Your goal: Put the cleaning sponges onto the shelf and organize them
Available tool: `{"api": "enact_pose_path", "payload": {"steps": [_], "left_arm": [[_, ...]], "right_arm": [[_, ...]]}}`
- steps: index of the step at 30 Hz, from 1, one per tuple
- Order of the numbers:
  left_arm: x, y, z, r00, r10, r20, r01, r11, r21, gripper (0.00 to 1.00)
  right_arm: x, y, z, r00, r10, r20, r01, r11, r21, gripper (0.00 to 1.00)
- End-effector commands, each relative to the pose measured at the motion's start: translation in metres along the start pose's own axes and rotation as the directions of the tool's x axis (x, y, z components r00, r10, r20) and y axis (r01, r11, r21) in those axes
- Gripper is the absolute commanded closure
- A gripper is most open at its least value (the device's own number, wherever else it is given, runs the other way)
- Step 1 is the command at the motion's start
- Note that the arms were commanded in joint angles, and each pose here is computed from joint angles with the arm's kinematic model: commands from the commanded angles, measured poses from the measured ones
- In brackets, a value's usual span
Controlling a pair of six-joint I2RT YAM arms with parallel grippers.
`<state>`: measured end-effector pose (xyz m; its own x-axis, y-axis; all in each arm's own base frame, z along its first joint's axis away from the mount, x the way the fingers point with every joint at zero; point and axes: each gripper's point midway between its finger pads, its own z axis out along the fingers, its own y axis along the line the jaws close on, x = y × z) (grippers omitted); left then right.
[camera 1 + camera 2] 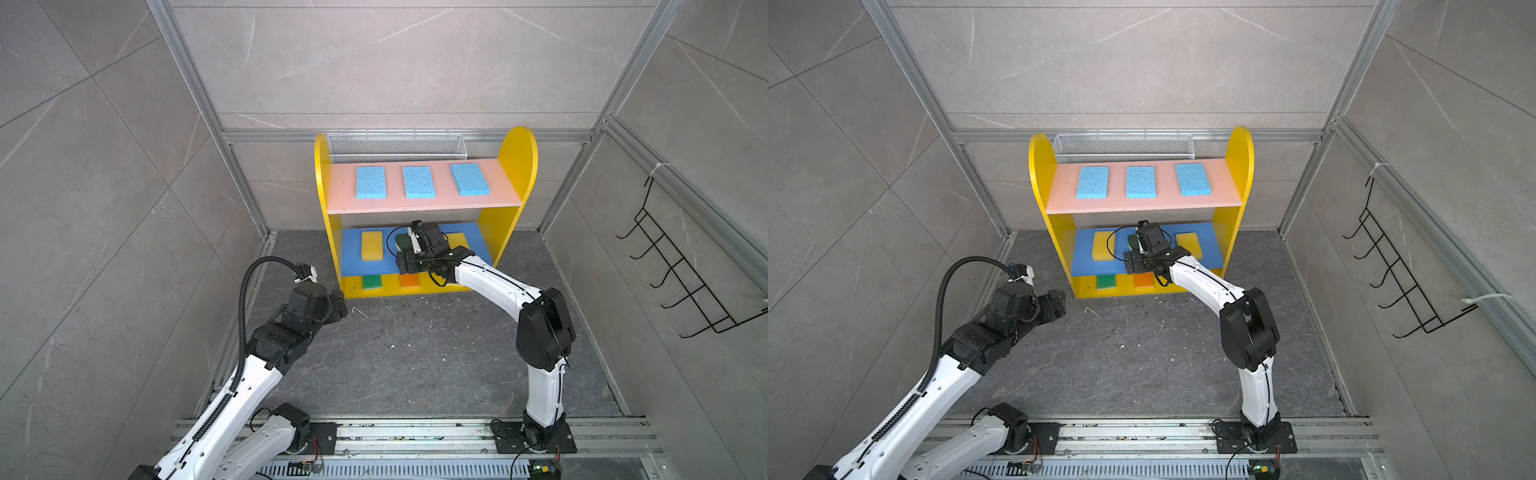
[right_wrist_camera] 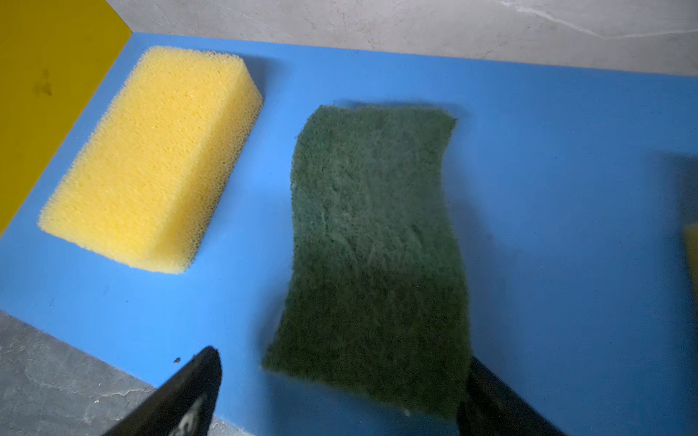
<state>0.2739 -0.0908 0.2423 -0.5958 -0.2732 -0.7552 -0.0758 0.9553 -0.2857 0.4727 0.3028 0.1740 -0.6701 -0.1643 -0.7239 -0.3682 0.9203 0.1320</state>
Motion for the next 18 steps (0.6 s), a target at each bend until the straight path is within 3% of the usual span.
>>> {"api": "enact_pose_path", "payload": {"steps": [1, 18], "left_arm": [[-0.012, -0.001, -0.011, 0.999, -0.021, 0.037, 0.021, 1.000, 0.010, 0.18], [-0.009, 0.000, -0.007, 0.999, -0.022, 0.025, 0.022, 1.000, 0.002, 0.18]], "right_arm": [[0.000, 0.010, -0.008, 1.000, -0.017, -0.007, 0.016, 0.999, -0.032, 0.05], [-0.002, -0.003, -0.034, 0.999, -0.034, 0.018, 0.033, 0.999, 0.035, 0.05]]}}
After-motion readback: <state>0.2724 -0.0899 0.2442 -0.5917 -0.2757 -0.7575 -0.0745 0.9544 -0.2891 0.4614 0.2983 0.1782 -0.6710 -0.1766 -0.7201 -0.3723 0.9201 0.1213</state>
